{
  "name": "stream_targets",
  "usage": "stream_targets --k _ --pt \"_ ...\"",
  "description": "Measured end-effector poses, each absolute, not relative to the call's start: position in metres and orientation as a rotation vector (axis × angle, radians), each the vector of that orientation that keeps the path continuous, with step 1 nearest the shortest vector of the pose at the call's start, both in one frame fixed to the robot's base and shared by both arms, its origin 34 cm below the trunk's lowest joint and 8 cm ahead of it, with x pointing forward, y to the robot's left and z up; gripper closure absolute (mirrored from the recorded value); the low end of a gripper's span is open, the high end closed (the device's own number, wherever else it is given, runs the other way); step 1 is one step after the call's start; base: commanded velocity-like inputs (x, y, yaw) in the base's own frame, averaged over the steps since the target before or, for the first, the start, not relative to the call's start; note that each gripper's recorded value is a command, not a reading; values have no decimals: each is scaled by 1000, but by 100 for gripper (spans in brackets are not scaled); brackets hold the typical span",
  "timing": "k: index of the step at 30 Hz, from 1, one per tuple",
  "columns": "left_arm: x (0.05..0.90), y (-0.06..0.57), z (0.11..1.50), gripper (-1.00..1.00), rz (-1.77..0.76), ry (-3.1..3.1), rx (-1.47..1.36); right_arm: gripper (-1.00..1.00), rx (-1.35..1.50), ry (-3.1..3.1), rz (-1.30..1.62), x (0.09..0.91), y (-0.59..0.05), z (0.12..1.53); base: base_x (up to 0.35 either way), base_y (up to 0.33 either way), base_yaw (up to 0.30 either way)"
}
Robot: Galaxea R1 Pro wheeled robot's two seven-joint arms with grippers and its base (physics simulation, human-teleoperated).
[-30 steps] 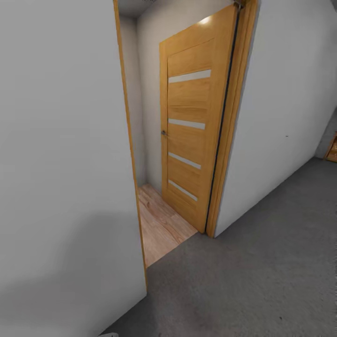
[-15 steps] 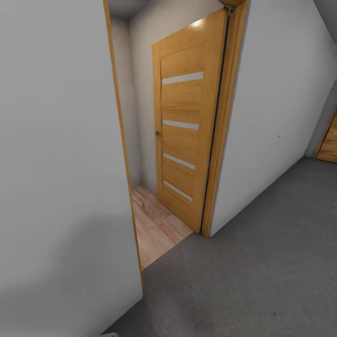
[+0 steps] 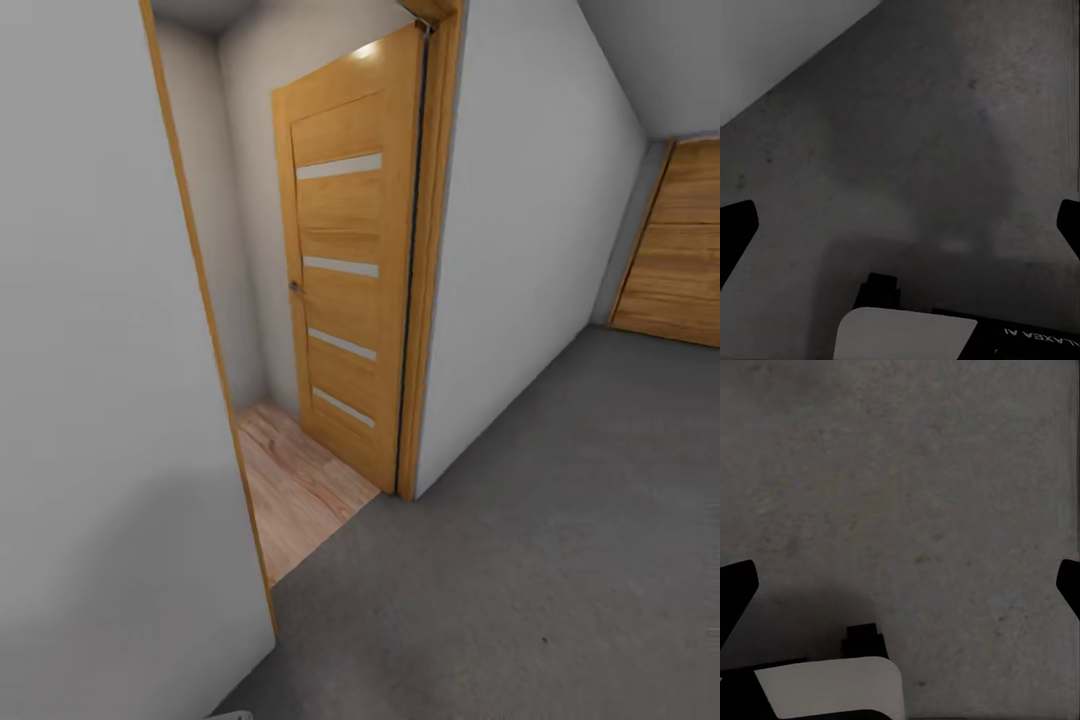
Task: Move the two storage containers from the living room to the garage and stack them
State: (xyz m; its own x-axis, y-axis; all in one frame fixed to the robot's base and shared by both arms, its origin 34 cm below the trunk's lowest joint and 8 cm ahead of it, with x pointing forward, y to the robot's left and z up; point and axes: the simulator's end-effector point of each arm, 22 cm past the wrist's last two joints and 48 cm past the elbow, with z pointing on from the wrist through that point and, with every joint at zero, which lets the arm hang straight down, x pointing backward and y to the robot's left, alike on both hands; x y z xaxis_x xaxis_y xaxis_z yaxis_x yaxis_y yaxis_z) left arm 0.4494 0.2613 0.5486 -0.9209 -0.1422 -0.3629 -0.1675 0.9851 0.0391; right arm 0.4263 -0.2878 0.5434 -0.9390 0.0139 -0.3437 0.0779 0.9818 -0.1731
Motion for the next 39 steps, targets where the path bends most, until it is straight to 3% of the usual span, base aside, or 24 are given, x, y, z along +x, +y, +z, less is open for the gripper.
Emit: stream_targets --k 26,39 --pt "449 261 549 -100 98 2764 -223 -100 67 2780 -266 426 -290 543 0 0 -281" --pt "449 261 549 -100 98 2764 -223 -100 69 2780 -273 426 -292 544 0 0 -54"
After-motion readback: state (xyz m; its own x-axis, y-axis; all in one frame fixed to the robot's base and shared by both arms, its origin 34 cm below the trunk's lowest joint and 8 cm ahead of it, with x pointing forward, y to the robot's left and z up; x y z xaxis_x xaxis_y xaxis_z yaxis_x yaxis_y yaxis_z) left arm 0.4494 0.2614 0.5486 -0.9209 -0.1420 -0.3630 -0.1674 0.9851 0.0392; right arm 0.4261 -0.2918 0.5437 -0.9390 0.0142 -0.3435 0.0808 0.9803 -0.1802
